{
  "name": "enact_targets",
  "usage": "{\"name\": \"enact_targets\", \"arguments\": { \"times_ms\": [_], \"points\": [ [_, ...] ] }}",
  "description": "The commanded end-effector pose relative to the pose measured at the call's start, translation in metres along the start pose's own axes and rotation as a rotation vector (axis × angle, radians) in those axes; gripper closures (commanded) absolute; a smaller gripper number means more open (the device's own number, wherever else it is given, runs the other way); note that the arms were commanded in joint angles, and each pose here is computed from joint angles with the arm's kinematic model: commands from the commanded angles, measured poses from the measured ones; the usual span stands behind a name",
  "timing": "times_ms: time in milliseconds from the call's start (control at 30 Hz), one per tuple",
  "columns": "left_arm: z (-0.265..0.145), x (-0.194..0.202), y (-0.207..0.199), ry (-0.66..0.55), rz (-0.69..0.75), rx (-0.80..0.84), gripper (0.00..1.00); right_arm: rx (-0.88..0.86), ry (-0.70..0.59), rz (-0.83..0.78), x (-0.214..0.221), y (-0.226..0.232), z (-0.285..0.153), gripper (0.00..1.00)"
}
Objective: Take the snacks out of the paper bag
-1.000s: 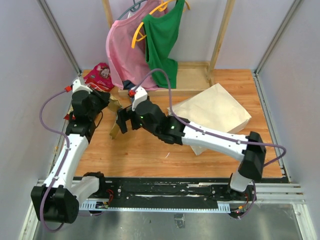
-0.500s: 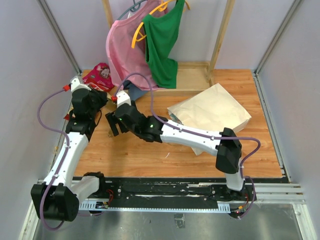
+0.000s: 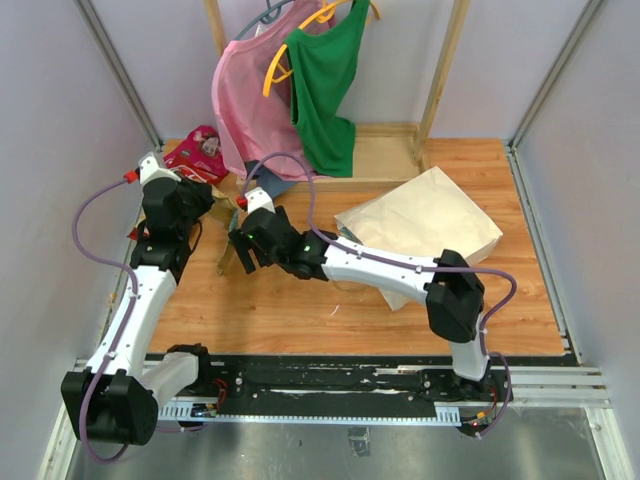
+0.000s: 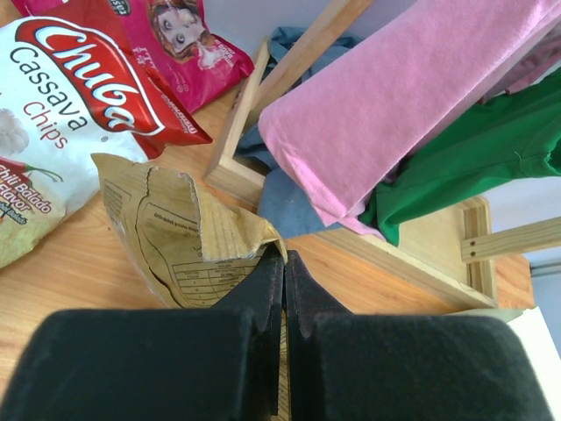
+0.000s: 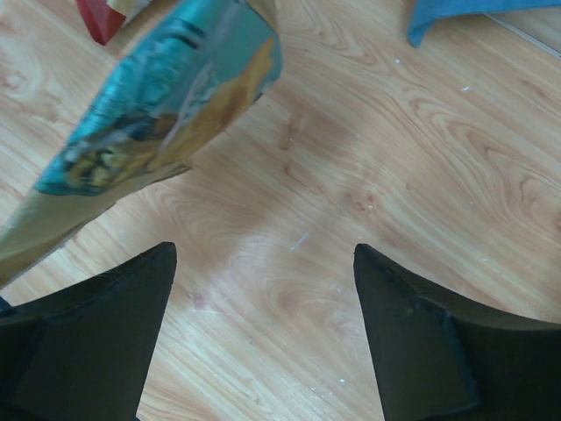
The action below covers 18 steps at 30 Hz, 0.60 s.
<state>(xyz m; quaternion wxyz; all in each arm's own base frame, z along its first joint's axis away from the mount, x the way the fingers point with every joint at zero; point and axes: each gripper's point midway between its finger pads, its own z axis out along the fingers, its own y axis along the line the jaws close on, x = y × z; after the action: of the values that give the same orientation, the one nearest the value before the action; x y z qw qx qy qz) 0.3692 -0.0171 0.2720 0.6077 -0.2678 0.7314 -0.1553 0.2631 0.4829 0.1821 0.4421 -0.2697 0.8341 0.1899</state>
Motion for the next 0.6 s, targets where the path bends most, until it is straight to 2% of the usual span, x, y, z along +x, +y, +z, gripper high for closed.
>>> {"name": "enact_targets", "arguments": {
  "times_ms": [0,200,567],
  "points": [
    [-0.006,-0.029,-0.019,-0.092,-0.018,0.048,1.0,-0.062,-0.088,0.069,-0.036,0.002,-0.028,0.14],
    [0.0,-0.021,-0.016,-0.073,-0.041,0.046,1.0,-0.091,-0.191,0.082,-0.068,0.023,-0.051,0.12],
    [0.0,-0.019,-0.013,-0.072,-0.04,0.032,0.99,-0.118,-0.218,0.083,-0.084,0.048,-0.032,0.14]
  ]
}}
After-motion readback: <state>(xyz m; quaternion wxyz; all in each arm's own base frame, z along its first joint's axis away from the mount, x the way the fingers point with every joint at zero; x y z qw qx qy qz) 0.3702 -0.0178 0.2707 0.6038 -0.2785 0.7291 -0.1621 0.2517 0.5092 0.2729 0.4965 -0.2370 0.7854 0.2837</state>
